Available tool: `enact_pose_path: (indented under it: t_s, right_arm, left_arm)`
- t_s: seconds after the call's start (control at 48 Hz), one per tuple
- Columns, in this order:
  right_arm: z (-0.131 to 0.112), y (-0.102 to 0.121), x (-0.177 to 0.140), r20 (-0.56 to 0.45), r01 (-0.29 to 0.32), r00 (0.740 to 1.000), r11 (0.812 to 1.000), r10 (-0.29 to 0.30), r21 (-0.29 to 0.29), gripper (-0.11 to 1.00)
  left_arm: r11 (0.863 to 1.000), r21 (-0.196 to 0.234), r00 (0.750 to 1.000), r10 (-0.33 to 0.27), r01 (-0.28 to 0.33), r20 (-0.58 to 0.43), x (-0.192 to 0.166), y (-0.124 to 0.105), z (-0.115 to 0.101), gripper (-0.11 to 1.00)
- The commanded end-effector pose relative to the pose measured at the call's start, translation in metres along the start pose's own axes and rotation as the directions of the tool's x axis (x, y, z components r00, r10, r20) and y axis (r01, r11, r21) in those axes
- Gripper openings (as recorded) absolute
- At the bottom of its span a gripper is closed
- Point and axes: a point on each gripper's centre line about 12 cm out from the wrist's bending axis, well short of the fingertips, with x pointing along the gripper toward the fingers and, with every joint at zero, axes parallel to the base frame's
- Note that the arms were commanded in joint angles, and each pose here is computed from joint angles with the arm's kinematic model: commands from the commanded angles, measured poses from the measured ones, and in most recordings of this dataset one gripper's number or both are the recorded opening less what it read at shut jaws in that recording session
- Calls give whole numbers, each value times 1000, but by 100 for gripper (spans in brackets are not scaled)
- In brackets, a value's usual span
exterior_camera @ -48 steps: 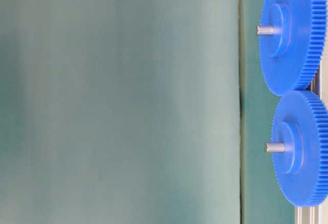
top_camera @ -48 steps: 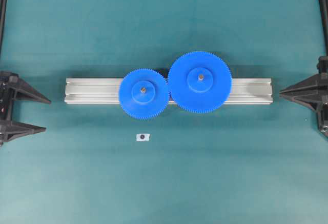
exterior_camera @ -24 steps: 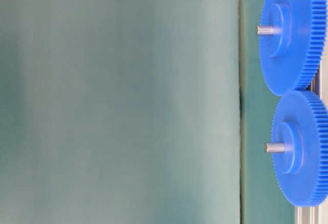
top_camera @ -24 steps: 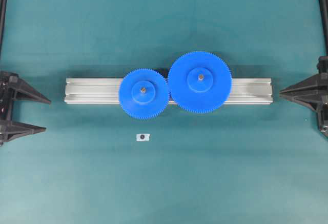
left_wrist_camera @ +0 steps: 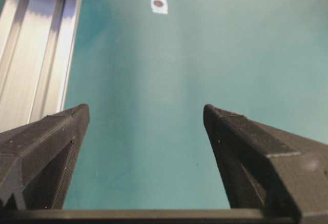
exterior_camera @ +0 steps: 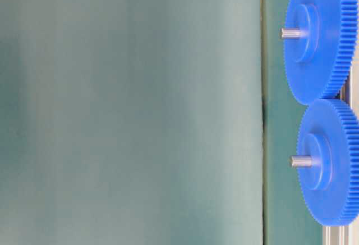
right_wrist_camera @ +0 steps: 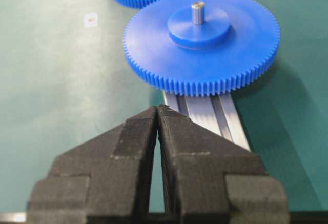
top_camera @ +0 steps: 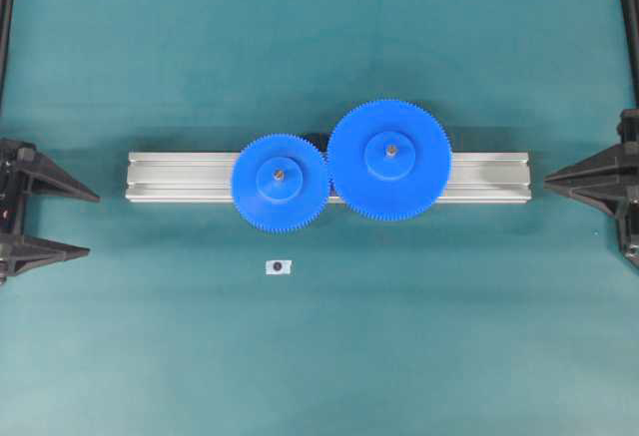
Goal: Insert the small gear onto the shaft.
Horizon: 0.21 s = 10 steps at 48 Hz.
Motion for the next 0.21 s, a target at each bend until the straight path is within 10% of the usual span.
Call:
enact_pose_path:
  t_s: [0.0,0.187]
  right_arm:
    - [-1,0,1,15,-4,1000,1000,4,7,13]
    - [0,0,1,15,-4,1000,1000,4,7,13]
  left_arm:
    - [1000,2,1000,-2,2,1,1,-1,4,91]
    - [1000,2,1000,-2,2,3,1,-1,4,91]
